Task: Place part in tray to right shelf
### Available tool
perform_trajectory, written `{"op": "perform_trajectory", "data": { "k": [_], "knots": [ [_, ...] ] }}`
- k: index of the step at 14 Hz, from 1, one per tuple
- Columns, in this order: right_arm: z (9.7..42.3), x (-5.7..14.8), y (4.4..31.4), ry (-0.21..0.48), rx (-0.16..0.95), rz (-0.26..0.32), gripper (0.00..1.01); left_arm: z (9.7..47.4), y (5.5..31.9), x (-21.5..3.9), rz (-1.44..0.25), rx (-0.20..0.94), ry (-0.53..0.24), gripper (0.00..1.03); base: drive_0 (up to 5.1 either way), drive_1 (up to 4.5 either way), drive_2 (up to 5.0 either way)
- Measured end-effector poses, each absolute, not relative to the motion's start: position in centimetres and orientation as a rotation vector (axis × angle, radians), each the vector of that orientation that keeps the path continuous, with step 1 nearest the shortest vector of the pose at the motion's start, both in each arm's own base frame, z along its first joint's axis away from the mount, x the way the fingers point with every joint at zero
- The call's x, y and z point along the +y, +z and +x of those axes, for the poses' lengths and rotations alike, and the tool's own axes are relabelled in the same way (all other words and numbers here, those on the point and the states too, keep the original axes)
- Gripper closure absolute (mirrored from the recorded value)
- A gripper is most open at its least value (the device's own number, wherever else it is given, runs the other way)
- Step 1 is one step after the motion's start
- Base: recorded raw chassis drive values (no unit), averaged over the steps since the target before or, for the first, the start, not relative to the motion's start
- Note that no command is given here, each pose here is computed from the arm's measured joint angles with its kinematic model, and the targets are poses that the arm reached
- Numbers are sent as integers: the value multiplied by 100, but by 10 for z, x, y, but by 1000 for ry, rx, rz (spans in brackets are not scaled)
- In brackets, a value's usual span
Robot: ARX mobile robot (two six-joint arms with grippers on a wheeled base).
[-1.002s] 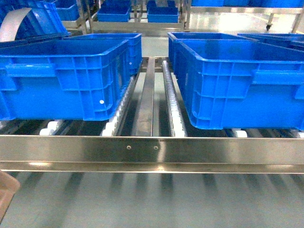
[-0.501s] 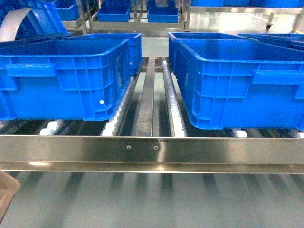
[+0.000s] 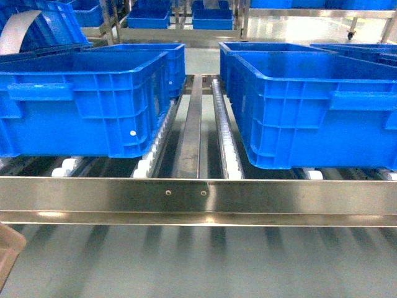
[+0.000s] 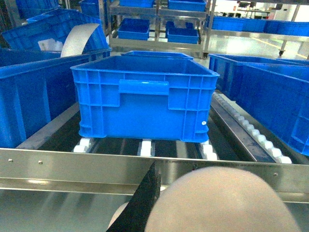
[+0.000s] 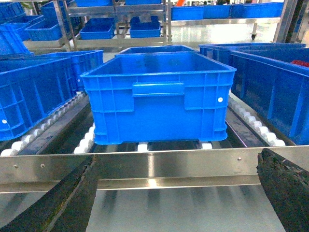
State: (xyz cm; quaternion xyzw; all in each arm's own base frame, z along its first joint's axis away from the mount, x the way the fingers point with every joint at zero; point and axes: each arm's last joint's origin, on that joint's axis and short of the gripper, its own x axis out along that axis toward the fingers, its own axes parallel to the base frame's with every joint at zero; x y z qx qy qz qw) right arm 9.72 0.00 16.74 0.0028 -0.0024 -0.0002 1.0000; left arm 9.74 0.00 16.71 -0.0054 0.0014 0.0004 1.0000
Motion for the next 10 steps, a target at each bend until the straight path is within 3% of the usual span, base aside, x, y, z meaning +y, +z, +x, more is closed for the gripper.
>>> {"op": "perform_trajectory", "data": {
  "k": [10],
  "knots": [
    [97, 0, 167, 0, -5, 6, 3, 97, 167, 0, -11, 3, 1, 89, 0, 0, 0]
  ]
}}
